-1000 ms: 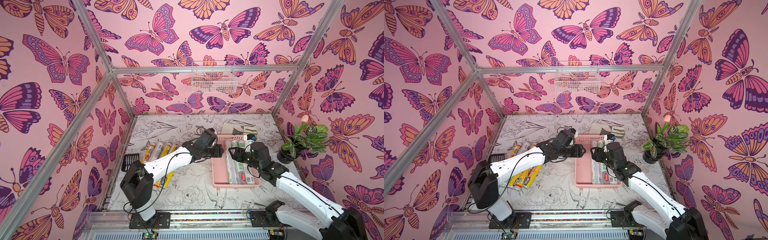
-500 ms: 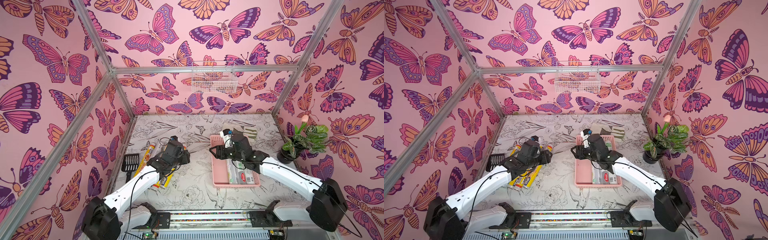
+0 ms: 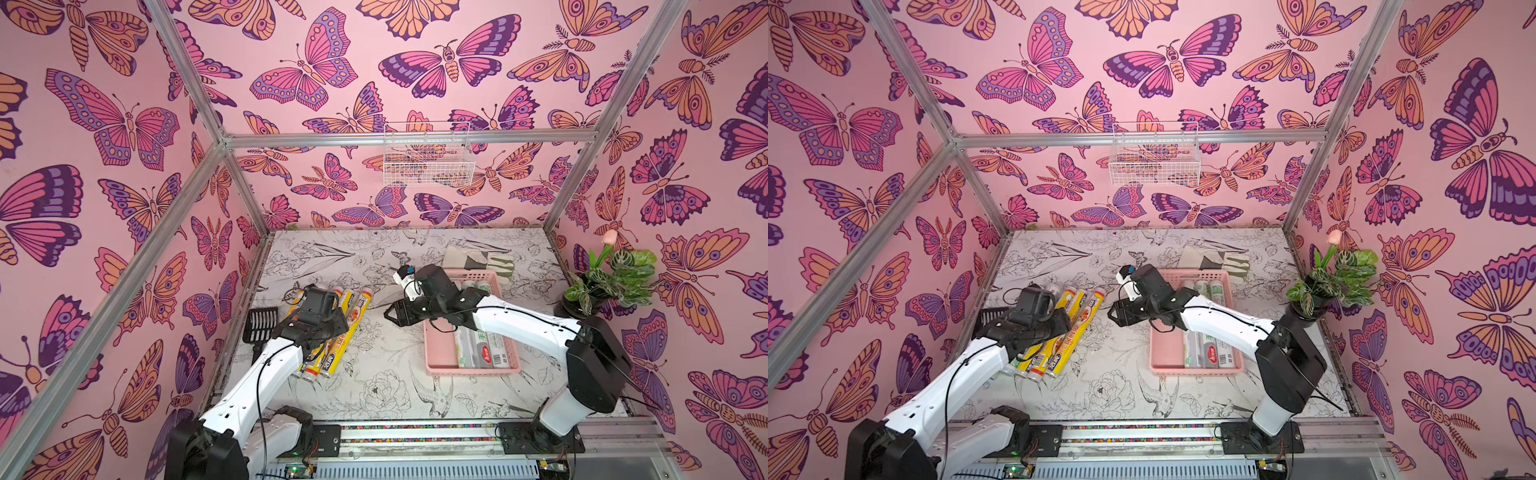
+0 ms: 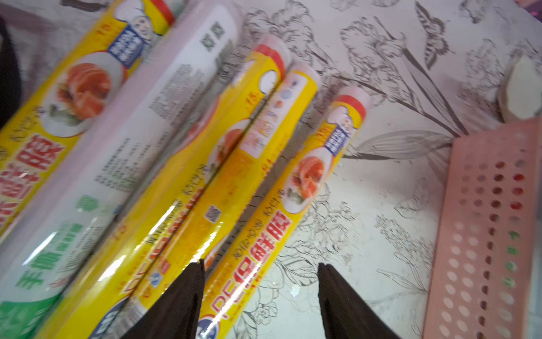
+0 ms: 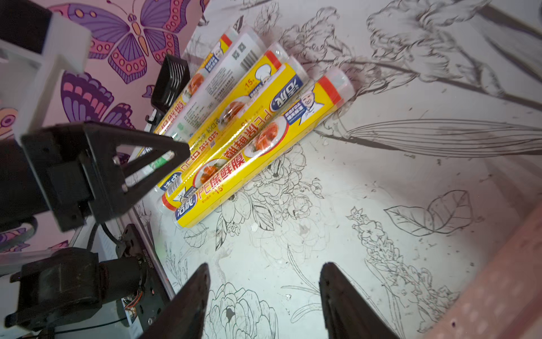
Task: Put the plastic wrap into the basket
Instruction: Pick up the plastic wrap from the center of the board, then place the plastic wrap in the basket.
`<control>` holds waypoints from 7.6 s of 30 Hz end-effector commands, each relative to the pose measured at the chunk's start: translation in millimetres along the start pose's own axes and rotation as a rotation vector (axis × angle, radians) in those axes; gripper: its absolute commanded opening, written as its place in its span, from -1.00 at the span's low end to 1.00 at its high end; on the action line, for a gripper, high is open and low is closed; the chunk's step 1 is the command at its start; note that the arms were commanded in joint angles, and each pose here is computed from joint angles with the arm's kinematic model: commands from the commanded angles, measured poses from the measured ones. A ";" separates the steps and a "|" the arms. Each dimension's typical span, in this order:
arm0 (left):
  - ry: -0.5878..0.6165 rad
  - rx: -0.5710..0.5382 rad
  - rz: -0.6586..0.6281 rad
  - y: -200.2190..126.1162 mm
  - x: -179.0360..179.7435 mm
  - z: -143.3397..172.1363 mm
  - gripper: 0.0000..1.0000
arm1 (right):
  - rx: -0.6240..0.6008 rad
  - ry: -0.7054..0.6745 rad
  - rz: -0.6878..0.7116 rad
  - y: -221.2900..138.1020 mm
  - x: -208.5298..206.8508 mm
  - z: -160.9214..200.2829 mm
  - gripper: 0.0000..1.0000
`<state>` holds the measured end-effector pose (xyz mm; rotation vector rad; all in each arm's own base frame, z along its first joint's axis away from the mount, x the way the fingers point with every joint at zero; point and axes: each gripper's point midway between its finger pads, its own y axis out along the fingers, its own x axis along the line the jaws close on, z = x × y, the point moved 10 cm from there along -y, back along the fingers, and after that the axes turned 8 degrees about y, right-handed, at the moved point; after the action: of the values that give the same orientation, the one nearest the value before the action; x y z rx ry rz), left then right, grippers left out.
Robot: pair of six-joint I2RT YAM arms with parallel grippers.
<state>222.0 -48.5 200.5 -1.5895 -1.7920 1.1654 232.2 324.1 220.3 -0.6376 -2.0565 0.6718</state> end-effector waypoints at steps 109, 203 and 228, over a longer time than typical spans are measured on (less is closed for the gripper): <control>0.266 0.345 0.669 31.7 -289.3 12.4 -0.45 | -0.525 0.447 0.444 -161.1 -117.5 57.5 0.35; 0.281 0.396 0.400 69.9 -283.8 40.4 0.42 | -0.436 0.459 0.458 -140.6 -129.6 54.2 0.39; 0.312 0.030 0.039 -1.2 -55.6 -38.8 0.24 | -0.229 0.154 0.034 -66.9 -42.6 -8.0 0.25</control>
<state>277.2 -113.2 238.7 -1.7679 -1.5810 0.9316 247.8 234.8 239.9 -0.8874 -1.9457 0.3511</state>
